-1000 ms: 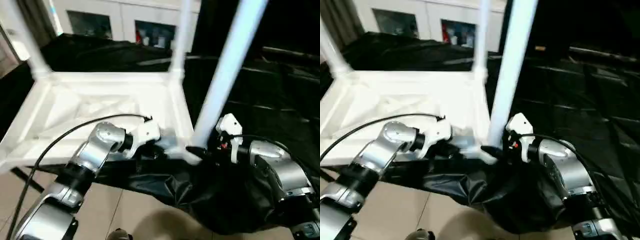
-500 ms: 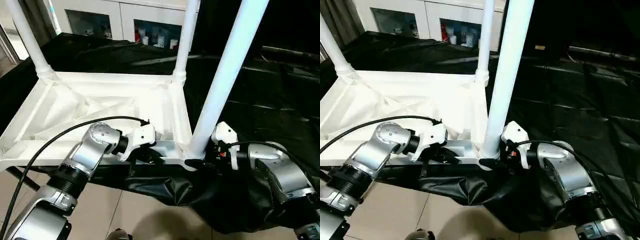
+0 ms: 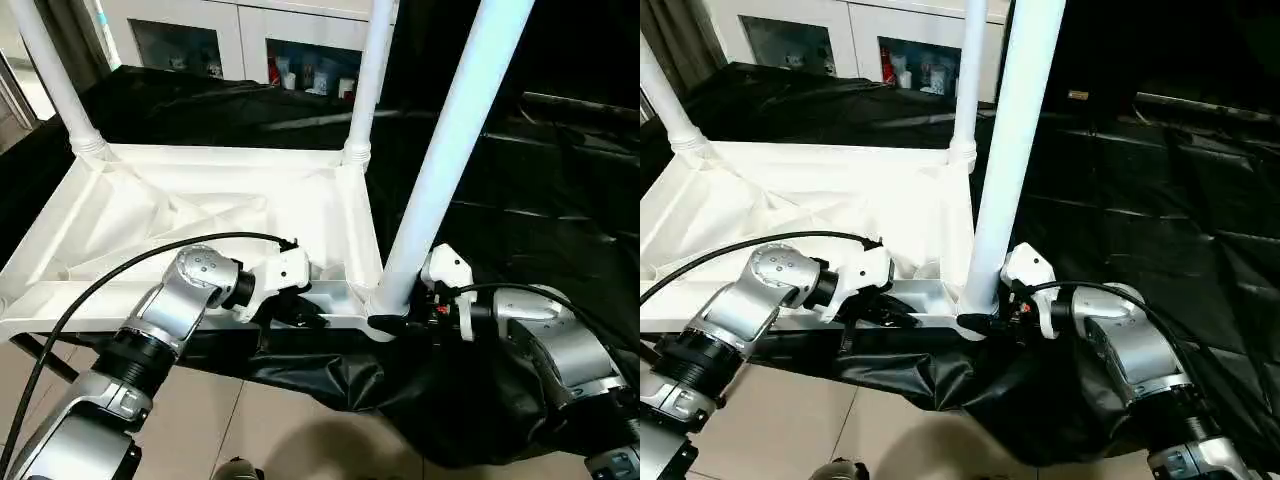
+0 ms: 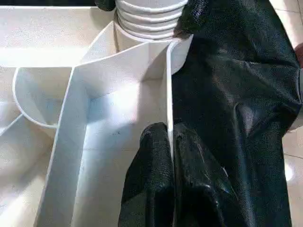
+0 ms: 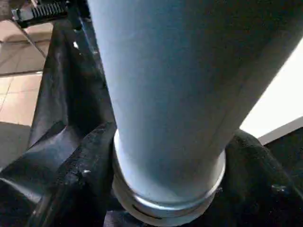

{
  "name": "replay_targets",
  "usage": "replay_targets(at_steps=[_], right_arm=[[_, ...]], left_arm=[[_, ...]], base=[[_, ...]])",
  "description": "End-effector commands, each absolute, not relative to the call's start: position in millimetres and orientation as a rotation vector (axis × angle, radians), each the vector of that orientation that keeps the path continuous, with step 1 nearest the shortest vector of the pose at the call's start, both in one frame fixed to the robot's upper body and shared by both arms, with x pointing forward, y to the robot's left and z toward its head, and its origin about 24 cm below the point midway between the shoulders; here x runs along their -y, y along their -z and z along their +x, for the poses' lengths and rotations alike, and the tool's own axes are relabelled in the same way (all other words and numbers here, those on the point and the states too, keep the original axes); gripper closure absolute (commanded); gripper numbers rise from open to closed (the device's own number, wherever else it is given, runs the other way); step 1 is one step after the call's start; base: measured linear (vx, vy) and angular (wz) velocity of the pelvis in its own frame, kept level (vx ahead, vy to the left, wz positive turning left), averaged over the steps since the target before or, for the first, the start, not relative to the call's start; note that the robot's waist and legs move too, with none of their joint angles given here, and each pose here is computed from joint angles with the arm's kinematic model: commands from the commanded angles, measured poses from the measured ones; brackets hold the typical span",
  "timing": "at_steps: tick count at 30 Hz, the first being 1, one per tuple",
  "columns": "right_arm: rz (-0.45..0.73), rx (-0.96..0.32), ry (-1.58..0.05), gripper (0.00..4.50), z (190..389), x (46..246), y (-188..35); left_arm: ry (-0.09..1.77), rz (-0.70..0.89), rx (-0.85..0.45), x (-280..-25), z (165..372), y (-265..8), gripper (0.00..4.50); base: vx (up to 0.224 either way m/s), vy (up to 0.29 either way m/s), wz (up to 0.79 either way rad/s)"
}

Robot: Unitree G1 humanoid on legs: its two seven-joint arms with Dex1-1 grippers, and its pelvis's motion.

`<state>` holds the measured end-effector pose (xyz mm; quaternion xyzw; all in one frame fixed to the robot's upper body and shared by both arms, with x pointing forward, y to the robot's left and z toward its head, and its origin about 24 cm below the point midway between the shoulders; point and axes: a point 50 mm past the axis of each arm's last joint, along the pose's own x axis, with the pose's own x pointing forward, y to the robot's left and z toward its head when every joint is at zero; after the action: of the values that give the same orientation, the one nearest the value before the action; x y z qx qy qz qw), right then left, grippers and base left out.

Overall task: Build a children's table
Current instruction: Rotate leg to tighten

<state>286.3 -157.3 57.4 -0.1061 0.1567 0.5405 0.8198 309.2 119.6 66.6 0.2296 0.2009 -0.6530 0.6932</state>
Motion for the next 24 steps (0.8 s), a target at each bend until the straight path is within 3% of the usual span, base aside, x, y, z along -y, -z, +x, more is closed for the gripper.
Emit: replay_targets(at_steps=[1,3,4,7,8,11,12,16,18,19,24], right_arm=[[-0.226,-0.305,-1.001,1.78,294.9,152.9,-49.8],[-0.205,-0.303,-0.9,1.78,300.7,151.7,-44.9],[-0.132,-0.304,-0.752,1.78,308.3,147.7,-37.9],[-0.035,-0.304,-0.589,1.78,315.9,141.0,-32.7],[0.036,-0.312,-0.469,1.78,320.9,132.0,-28.8],[0.084,-0.321,-0.379,1.78,324.1,121.0,-25.4],[0.081,-0.319,-0.347,1.78,325.9,105.8,-24.2],[0.003,-0.259,-0.429,1.78,325.0,74.1,-29.2],[0.001,-0.247,-0.463,1.78,324.1,68.7,-31.0],[0.002,-0.243,-0.469,1.22,324.1,68.8,-31.8],[0.011,-0.227,-0.45,0.77,329.5,87.9,-36.0]], left_arm=[[1.422,0.495,-0.399,-103.7,312.6,-66.7,4.5],[1.371,0.49,-0.402,-101.0,316.7,-64.9,4.5],[1.288,0.495,-0.403,-95.5,323.4,-61.9,4.5],[1.208,0.479,-0.4,-86.9,329.2,-59.3,4.5],[1.141,0.455,-0.399,-77.0,333.3,-57.9,4.5],[1.098,0.435,-0.403,-65.9,335.0,-56.3,4.5],[1.084,0.436,-0.397,-52.3,334.1,-54.6,4.5],[1.109,0.437,-0.387,-28.9,329.2,-52.8,4.5],[1.12,0.43,-0.391,-24.9,328.0,-52.5,4.5],[1.12,0.433,-0.39,-24.6,328.1,-52.5,4.5],[1.132,0.43,-0.39,-32.5,329.8,-53.5,4.5]], base=[[0.0,0.0,0.0],[0.0,0.0,0.0],[0.0,0.0,0.0],[0.0,0.0,0.0],[0.0,0.0,0.0],[0.0,0.0,0.0],[0.0,0.0,0.0],[0.0,0.0,0.0],[0.0,0.0,0.0],[0.0,0.0,0.0],[0.0,0.0,0.0]])
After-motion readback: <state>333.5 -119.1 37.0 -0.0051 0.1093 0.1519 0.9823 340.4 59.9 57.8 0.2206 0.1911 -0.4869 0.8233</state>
